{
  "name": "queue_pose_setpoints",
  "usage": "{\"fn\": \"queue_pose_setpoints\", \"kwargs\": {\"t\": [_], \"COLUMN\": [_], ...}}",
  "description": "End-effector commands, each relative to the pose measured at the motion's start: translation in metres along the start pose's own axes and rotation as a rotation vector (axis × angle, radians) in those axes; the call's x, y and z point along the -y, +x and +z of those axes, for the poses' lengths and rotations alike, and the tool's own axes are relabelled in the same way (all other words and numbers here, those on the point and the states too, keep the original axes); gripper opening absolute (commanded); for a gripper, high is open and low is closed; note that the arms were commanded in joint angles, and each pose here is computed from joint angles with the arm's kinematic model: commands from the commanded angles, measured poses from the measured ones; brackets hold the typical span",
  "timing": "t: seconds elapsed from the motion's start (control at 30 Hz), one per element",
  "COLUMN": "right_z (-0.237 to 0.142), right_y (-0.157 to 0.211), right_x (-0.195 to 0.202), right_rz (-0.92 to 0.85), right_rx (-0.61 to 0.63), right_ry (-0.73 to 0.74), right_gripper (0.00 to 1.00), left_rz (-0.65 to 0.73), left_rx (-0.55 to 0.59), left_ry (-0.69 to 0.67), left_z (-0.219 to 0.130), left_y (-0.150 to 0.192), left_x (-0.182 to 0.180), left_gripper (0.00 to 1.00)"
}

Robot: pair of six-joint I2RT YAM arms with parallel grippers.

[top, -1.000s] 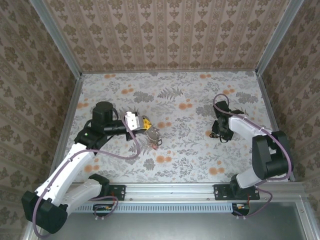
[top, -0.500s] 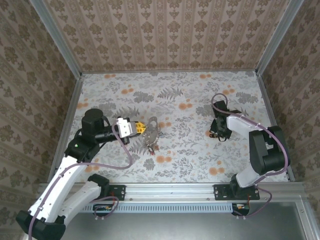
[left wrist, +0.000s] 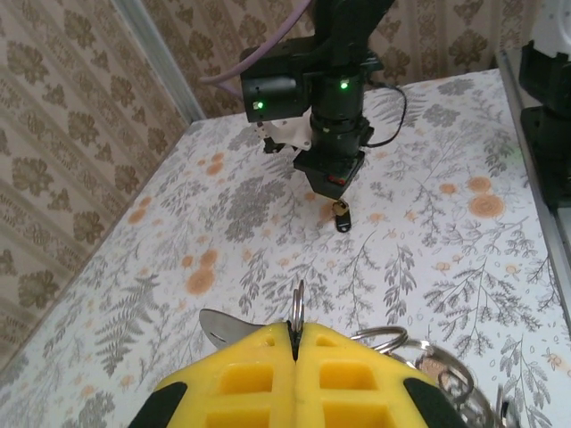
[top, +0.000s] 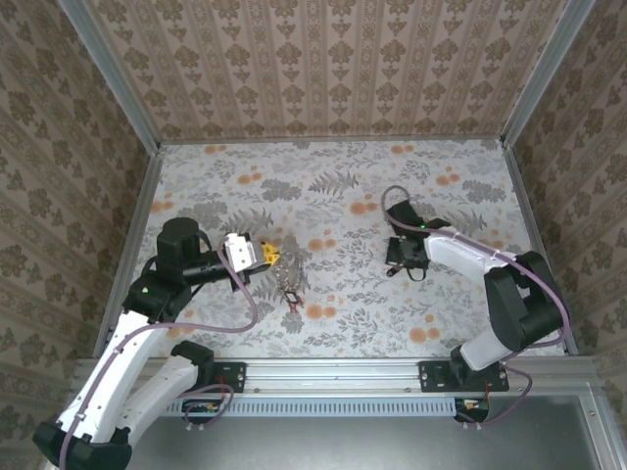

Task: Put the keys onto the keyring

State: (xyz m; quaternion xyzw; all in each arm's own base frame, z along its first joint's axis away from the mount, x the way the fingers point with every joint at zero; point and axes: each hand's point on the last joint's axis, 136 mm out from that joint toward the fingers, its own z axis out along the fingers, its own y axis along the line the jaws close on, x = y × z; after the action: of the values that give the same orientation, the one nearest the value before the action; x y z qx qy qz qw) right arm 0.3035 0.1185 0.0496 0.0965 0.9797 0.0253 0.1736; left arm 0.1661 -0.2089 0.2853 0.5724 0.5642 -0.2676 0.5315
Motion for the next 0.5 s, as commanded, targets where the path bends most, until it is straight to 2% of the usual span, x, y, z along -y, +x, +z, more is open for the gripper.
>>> {"fn": "queue_pose_setpoints", "kwargs": {"t": [0.0,0.13,0.23,0.4,0.47], "right_z": [-0.009,-0.007,0.000,0.002,-0.002], "right_y": [0.004,0.024,0.034,0.031,0.033], "right_x": [-0.074,-0.152,-0.189,-0.213,-0.221], "right_rz": [-0.087,-0.226,-0.275,-0.285,-0.295], "right_rx": [0.006,-0.002,-0.008,0.007,0.001], "right_ry": [-0.169,-0.255,-0.289,-0.349,-0.397], "right_gripper": [0.00,0.00,0.00,0.06,0.14], "left_rz": [0.016,-0.004,-0.003,0.006,0.024], "left_rx": [0.031,0.048,0.050,0.042,0.037], "left_ry": [-0.051,-0.085,-0.084,-0.046,-0.043], "left_z": [-0.014,-0.018,-0.018,-0.017,-0.017], "left_y": [-0.024,-0.029,-0.030,-0.027,-0.027], "left_x": [-0.011,-0.019,-0.020,-0.016,-0.015], "left_gripper": [0.00,0.00,0.00,0.00,0.00]}}
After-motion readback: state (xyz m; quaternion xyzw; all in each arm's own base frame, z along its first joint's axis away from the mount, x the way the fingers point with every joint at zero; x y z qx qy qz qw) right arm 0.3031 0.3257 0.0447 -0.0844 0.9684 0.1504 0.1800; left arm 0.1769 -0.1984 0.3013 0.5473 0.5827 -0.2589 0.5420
